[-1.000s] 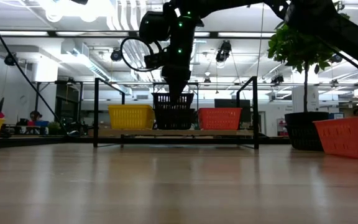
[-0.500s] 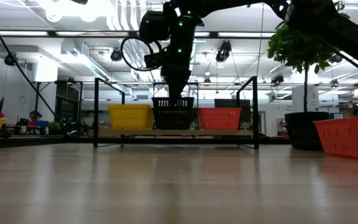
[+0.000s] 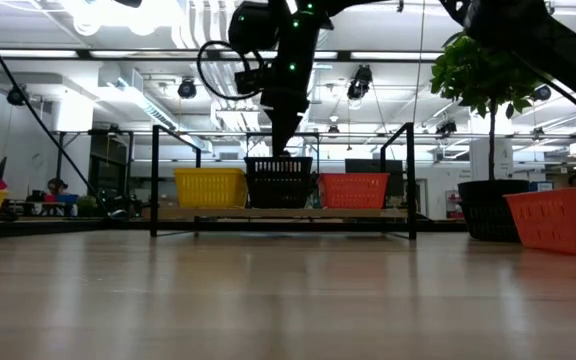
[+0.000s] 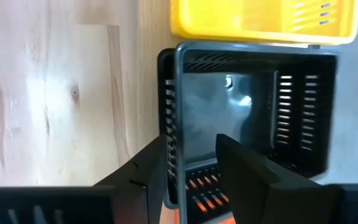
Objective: Stack baskets on shelf by color
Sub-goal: Stack the bottom black bin on top of the other black bin on the shelf
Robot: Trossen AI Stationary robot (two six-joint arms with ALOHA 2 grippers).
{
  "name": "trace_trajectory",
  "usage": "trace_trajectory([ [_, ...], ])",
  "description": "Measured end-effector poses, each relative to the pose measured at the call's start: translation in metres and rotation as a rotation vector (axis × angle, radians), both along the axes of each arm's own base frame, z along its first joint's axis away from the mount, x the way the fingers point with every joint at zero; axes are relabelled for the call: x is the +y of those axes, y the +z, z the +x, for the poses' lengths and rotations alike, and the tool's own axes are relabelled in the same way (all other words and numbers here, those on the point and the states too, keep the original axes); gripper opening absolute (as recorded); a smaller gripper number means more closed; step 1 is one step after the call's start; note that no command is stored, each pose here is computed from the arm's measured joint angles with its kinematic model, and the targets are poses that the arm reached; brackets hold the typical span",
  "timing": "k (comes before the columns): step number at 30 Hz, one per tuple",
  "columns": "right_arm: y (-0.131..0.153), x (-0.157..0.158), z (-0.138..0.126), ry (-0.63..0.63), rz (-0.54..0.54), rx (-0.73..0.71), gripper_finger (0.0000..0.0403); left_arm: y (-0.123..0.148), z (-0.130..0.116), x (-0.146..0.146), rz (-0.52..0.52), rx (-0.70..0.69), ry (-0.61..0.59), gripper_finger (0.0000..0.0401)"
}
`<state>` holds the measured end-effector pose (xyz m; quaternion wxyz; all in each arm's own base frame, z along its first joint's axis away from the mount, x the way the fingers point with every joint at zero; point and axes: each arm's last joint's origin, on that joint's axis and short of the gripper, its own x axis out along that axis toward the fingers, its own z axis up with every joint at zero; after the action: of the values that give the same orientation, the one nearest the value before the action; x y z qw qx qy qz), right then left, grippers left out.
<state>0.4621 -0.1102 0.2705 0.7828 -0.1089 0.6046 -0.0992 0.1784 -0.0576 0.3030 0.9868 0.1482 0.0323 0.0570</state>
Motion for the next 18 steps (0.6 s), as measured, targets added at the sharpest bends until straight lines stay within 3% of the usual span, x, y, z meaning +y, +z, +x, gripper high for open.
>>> trace_trajectory([
  [8, 0.018, 0.001, -0.006, -0.033, -0.001, -0.063, 0.0089, 0.000, 0.000, 0.000, 0.000, 0.000, 0.000, 0.0038],
  [14, 0.008, 0.000, 0.001, -0.036, -0.001, -0.070, 0.0020, 0.000, 0.000, 0.000, 0.000, -0.001, 0.000, 0.0038],
  [18, -0.001, -0.002, 0.008, -0.062, 0.005, -0.088, 0.0010, 0.000, 0.000, 0.000, 0.000, 0.000, 0.000, 0.0038],
])
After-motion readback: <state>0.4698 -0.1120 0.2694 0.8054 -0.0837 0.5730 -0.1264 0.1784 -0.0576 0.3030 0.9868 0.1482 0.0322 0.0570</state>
